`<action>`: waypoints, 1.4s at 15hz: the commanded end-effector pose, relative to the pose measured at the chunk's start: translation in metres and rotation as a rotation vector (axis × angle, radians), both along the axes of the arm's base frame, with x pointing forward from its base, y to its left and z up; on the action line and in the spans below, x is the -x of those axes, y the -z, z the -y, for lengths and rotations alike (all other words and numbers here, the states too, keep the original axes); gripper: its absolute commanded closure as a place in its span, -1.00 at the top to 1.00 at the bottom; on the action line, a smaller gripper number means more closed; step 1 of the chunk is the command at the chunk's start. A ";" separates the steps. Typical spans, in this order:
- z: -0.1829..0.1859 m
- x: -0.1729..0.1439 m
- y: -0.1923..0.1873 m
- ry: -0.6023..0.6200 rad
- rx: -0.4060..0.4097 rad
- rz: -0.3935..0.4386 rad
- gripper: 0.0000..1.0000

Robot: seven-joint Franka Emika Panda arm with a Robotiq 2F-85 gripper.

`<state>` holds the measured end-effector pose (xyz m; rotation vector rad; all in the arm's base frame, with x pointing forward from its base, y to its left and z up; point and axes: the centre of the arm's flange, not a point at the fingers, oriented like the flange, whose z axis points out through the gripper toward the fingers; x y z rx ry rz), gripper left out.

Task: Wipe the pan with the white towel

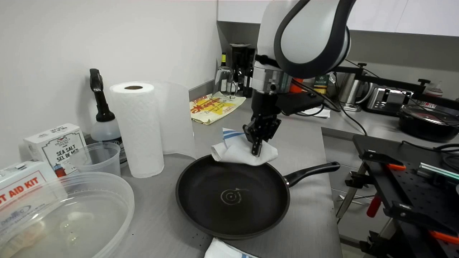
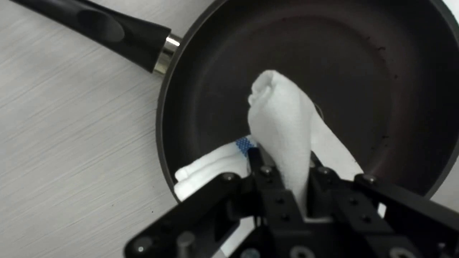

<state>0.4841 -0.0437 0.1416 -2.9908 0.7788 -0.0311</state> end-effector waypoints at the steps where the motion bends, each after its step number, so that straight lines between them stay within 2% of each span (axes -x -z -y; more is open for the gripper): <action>1: -0.024 0.012 0.006 0.020 0.037 0.034 -0.92; 10: -0.029 0.007 0.038 0.063 0.128 0.113 -0.92; 16: -0.022 0.010 0.076 0.079 0.228 0.150 -0.92; 21: -0.021 0.012 0.107 0.086 0.276 0.125 -0.92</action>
